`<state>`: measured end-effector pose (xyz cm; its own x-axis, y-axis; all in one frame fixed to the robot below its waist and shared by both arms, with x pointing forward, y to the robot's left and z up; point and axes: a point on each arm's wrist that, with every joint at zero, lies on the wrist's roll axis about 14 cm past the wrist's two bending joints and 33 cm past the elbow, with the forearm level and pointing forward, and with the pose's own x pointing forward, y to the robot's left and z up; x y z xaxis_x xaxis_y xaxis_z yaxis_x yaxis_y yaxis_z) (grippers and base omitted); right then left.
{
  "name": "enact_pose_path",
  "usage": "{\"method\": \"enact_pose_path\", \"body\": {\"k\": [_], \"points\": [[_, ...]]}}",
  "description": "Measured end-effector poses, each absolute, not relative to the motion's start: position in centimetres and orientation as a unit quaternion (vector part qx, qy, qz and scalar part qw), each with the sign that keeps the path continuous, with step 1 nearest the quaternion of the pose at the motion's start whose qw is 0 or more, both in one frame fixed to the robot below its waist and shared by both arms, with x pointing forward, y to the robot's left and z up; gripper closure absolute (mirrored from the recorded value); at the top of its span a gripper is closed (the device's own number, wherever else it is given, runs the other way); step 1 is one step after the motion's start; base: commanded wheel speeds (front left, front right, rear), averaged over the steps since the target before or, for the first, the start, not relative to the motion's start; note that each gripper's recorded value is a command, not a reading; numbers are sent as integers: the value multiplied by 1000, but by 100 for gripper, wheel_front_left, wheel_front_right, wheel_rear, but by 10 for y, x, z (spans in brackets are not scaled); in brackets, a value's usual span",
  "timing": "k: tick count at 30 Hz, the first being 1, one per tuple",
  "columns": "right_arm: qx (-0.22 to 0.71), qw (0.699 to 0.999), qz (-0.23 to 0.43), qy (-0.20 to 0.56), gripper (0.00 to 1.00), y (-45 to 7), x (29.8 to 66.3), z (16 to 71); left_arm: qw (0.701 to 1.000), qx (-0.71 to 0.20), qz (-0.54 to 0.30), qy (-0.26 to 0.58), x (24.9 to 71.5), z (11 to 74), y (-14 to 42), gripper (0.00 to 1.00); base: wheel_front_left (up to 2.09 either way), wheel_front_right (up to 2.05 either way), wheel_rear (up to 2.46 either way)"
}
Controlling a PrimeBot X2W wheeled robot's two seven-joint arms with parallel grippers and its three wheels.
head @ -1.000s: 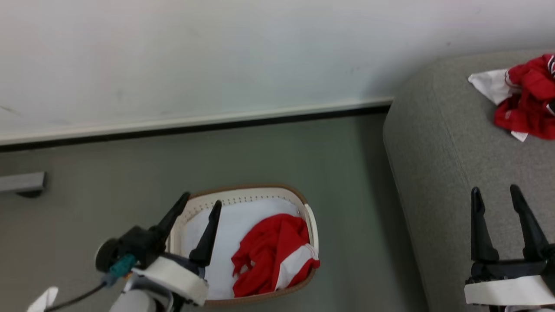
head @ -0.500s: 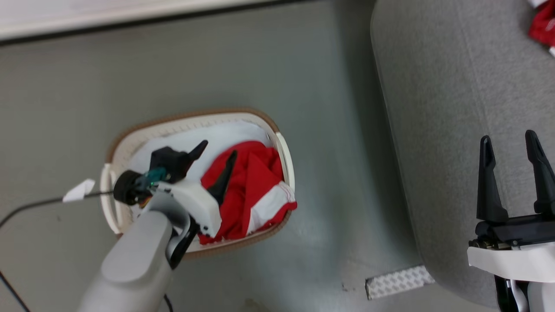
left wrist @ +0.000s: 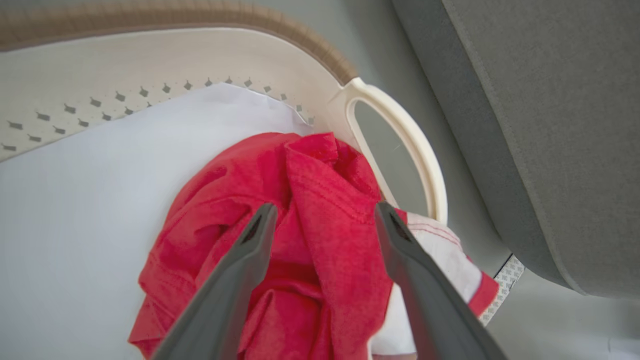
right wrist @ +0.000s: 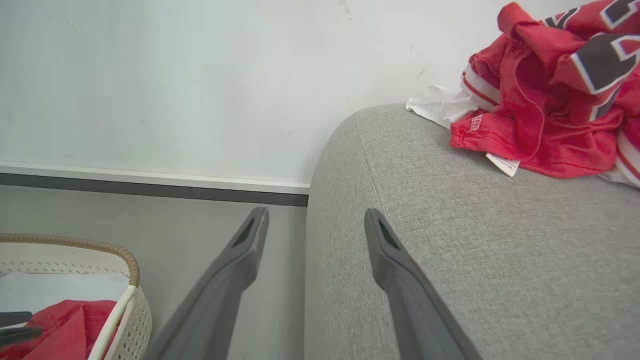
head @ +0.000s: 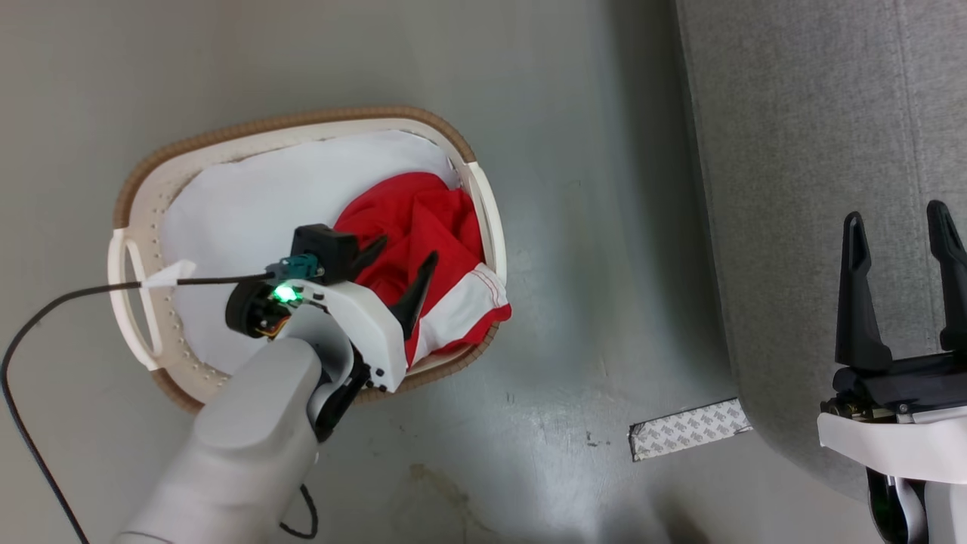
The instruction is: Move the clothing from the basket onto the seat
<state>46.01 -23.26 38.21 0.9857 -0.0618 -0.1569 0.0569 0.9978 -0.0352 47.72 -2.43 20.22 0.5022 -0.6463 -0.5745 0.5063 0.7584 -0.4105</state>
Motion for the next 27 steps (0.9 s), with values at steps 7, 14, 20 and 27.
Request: {"method": "enact_pose_path", "body": {"k": [7,14,20,27], "points": [[-18,995,-23,93,0,-229,464,366,842,-100,-347,401,464,182,-27,0,0,0,0],[-21,994,-18,108,0,-227,467,349,821,-115,-353,434,452,161,-27,0,0,0,0],[-23,992,-22,121,0,-230,466,337,808,-134,-368,440,443,151,-39,0,0,0,0],[-18,991,-24,127,0,-231,465,333,802,-148,-392,426,440,156,-49,100,0,0,0]]}}
